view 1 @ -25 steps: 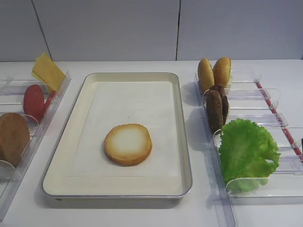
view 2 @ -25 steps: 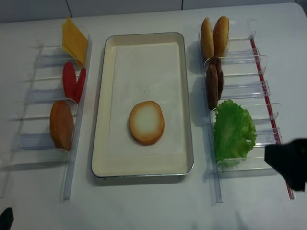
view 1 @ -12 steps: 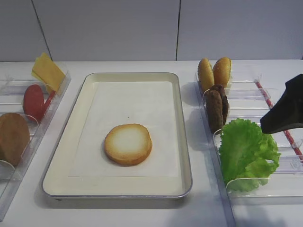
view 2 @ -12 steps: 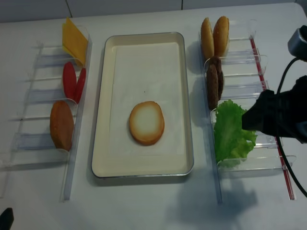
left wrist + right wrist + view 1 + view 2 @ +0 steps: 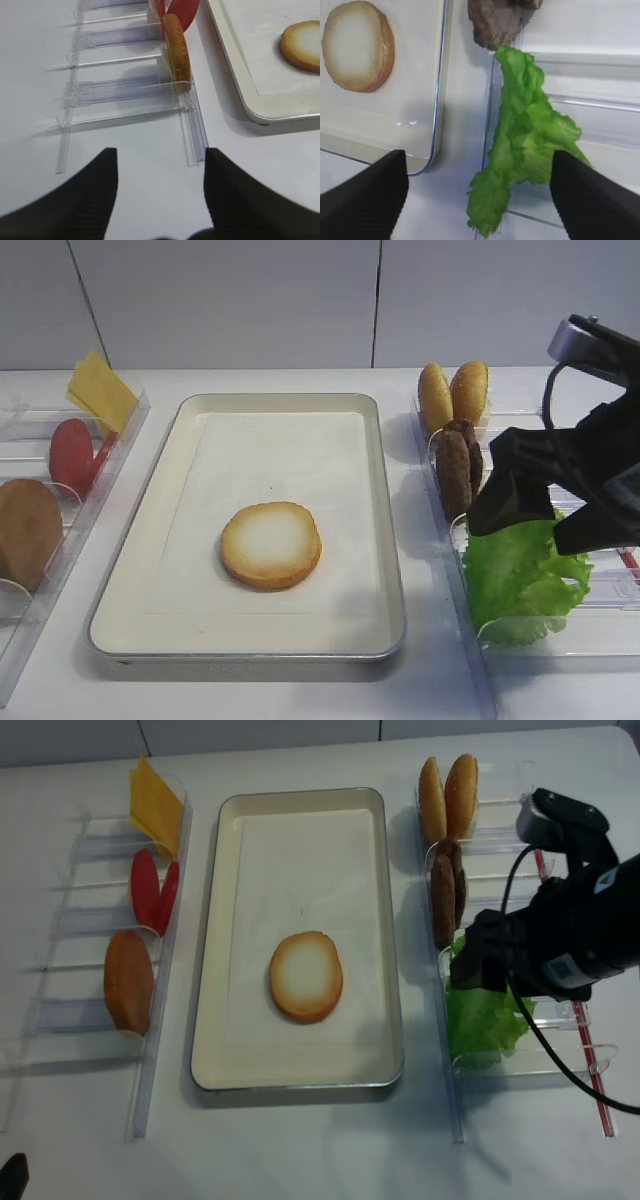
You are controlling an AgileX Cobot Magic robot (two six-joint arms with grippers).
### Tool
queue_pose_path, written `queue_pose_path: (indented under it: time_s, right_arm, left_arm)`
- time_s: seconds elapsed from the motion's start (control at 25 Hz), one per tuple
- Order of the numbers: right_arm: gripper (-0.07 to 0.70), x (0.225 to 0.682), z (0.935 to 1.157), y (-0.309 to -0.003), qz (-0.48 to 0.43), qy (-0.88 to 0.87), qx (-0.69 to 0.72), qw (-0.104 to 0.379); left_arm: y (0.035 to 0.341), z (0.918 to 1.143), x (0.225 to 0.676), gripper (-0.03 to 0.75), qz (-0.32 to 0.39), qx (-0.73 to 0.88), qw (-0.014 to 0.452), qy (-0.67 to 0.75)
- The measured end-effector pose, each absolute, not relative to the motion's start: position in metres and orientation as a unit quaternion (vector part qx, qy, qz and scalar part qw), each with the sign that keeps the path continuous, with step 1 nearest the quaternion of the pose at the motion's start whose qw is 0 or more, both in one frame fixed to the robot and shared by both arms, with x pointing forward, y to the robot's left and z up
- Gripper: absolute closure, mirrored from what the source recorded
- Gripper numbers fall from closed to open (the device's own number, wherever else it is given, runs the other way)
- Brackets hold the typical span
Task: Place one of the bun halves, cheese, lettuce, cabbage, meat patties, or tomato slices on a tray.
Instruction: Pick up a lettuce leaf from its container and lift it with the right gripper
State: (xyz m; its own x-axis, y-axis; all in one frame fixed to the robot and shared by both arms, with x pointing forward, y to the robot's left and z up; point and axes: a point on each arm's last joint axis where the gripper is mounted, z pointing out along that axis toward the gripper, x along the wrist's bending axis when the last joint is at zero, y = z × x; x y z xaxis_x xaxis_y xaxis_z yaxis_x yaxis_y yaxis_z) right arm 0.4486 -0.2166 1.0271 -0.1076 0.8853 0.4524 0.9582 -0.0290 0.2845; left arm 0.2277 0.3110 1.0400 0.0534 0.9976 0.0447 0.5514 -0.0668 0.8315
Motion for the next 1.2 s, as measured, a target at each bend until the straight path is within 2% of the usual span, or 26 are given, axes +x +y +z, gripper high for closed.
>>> queue_pose_path:
  time_s: [0.44,0.68,1.0,1.2]
  right_arm:
    - [0.093,0.467,1.018,-0.21,-0.259,-0.691,-0.671,0.073]
    - [0.253,0.465,1.017,-0.209,-0.251,-0.694,-0.67,0.083]
    - [0.401,0.463,1.017,-0.209,-0.241,-0.688,-0.677,0.097]
    - [0.525,0.462,1.016,-0.21,-0.234,-0.69,-0.678,0.097]
  left_arm:
    - [0.311,1.04,0.228,0.358,0.339,0.647,0.329,0.599]
    - [0.311,1.04,0.228,0.358,0.339,0.647,0.329,0.599]
    - [0.311,1.04,0.228,0.358,0.339,0.647,0.329,0.599]
    - [0.311,1.04,0.228,0.358,0.339,0.647,0.329,0.599]
